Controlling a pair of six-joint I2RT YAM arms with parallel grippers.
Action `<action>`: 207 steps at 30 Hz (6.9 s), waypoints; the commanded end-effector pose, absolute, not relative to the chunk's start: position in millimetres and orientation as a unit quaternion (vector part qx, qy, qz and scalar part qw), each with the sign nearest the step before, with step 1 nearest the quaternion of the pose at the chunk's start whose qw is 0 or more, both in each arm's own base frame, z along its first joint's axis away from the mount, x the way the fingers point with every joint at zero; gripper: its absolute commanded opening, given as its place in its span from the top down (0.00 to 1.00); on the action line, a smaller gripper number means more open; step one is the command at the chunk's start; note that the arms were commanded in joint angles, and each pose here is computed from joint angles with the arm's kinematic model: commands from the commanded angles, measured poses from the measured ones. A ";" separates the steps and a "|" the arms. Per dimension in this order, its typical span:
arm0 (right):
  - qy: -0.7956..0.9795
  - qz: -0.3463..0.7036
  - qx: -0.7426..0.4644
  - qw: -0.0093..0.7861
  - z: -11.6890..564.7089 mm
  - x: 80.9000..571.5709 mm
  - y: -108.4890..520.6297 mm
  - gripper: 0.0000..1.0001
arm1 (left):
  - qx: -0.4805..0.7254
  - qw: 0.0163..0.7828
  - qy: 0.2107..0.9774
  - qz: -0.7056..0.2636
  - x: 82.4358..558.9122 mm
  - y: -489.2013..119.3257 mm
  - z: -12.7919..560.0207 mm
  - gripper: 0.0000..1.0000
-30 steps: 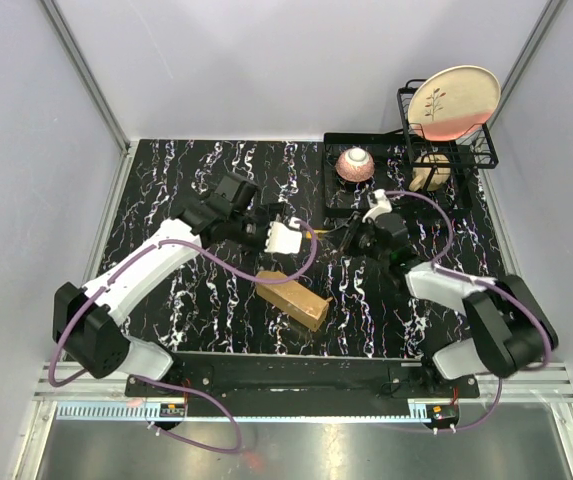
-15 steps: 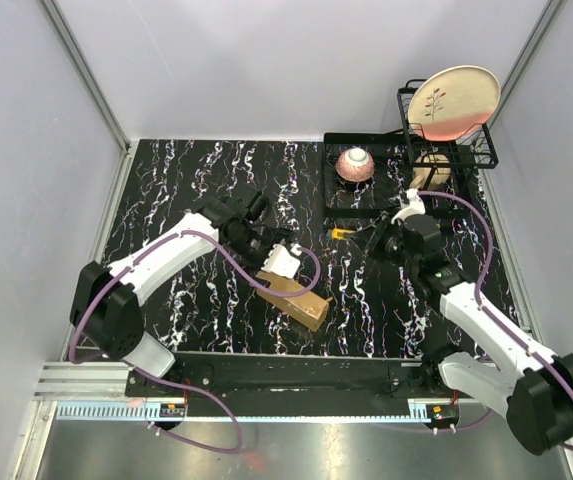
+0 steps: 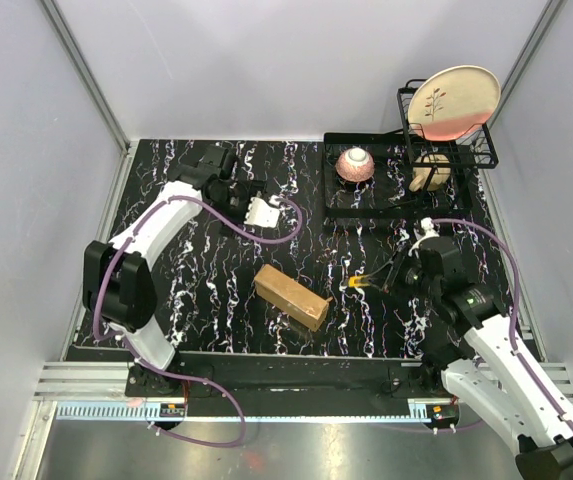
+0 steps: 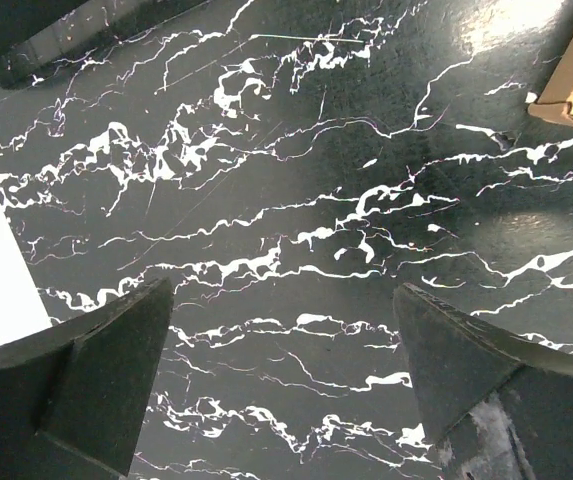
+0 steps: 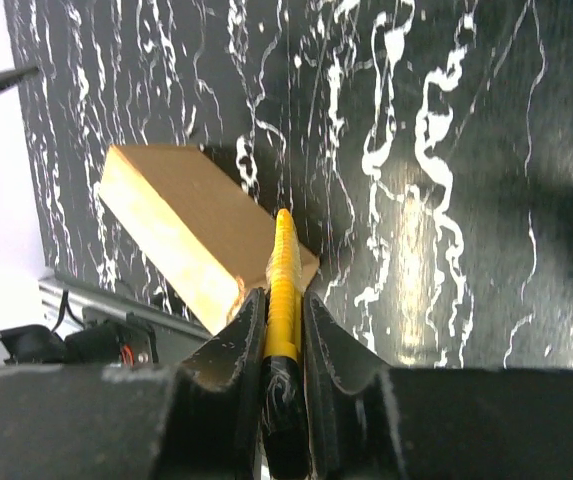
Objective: Unpack the express box
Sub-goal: Adjust the express box at the center of the board.
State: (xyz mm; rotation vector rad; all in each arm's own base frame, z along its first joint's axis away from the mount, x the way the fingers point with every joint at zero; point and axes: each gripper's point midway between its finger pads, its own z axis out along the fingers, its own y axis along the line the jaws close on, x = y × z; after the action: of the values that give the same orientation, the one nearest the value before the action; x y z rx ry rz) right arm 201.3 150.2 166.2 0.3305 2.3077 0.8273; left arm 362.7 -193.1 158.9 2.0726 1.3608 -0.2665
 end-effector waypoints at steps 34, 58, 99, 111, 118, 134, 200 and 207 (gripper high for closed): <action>0.886 0.417 0.115 0.165 130.4 171.5 196.0 1.00 | 0.826 0.293 0.440 -0.194 263.3 -222.1 92.6 0.01; 0.886 0.396 0.104 0.219 143.1 218.1 201.4 1.00 | 0.816 0.235 0.475 -0.230 204.1 -190.6 75.9 0.01; 0.871 0.304 0.054 0.382 224.8 248.5 162.2 1.00 | 0.621 0.310 0.579 -0.427 181.0 -186.0 117.1 0.01; 0.869 0.312 0.051 0.380 227.6 250.5 166.2 1.00 | 0.626 0.285 0.600 -0.408 192.9 -191.3 98.3 0.01; 0.867 0.318 0.050 0.379 230.7 249.1 167.7 1.00 | 0.636 0.275 0.636 -0.339 207.1 -201.5 79.1 0.01; 0.864 0.339 0.041 0.370 230.2 247.6 175.9 1.00 | 0.658 0.243 0.653 -0.285 208.4 -220.1 62.8 0.01; 0.720 0.277 -0.395 0.499 315.8 148.5 243.7 1.00 | 0.588 -0.047 0.686 -0.426 137.3 -221.4 156.6 0.85; 0.665 0.223 -0.501 0.507 317.4 133.1 279.2 1.00 | 0.581 -0.039 0.679 -0.447 147.4 -229.7 154.7 0.85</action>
State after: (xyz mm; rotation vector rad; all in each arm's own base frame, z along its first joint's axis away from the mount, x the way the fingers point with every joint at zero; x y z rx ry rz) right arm 122.7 277.1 290.4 -1.1628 1.7386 0.6572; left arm 176.7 -234.4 121.3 1.9508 2.1088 -1.2035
